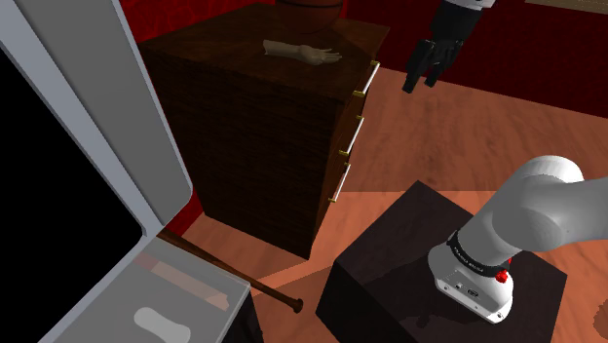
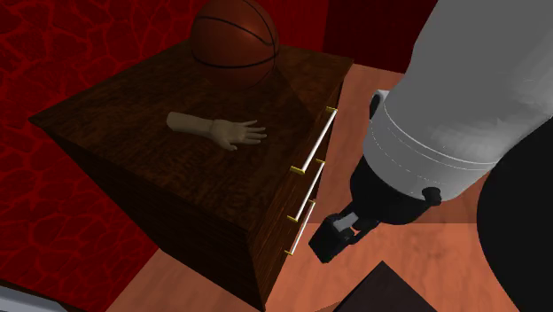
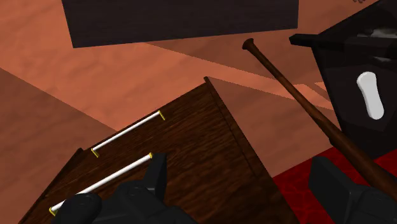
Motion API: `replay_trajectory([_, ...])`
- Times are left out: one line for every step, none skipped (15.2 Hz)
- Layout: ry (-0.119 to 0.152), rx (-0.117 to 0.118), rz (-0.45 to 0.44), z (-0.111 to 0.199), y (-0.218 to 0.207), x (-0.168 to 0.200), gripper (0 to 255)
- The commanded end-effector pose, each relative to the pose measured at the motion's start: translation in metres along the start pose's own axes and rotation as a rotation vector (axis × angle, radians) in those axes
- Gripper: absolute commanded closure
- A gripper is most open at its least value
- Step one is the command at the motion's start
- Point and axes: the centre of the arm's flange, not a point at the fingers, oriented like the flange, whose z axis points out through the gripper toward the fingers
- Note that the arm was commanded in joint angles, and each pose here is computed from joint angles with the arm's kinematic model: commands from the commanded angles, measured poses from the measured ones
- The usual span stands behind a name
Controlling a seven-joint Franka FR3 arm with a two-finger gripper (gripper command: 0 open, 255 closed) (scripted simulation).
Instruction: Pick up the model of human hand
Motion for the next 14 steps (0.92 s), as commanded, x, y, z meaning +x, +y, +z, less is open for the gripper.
replay_trajectory([0.000,0.000,0.000,0.000,0.000,0.000,0])
replay_trajectory([-0.002,-0.003,-0.016,0.000,0.000,0.013,0])
replay_trajectory([-0.003,-0.007,-0.031,0.001,0.001,0.027,0])
replay_trajectory([-0.005,-0.010,-0.047,0.001,0.001,0.040,0])
replay_trajectory([-0.006,-0.014,-0.063,0.001,0.001,0.054,0])
replay_trajectory([-0.008,-0.017,-0.079,0.002,0.000,0.067,0])
replay_trajectory([-0.010,-0.021,-0.094,0.002,0.000,0.080,0])
replay_trajectory([-0.011,-0.024,-0.110,0.003,-0.001,0.094,0])
replay_trajectory([-0.013,-0.027,-0.126,0.003,-0.002,0.107,0])
replay_trajectory([-0.015,-0.031,-0.141,0.004,-0.003,0.121,0])
replay_trajectory([-0.016,-0.034,-0.157,0.004,-0.004,0.134,0])
replay_trajectory([-0.018,-0.038,-0.173,0.005,-0.006,0.147,0])
replay_trajectory([-0.019,-0.041,-0.188,0.005,-0.008,0.160,0])
replay_trajectory([-0.021,-0.045,-0.204,0.006,-0.010,0.174,0])
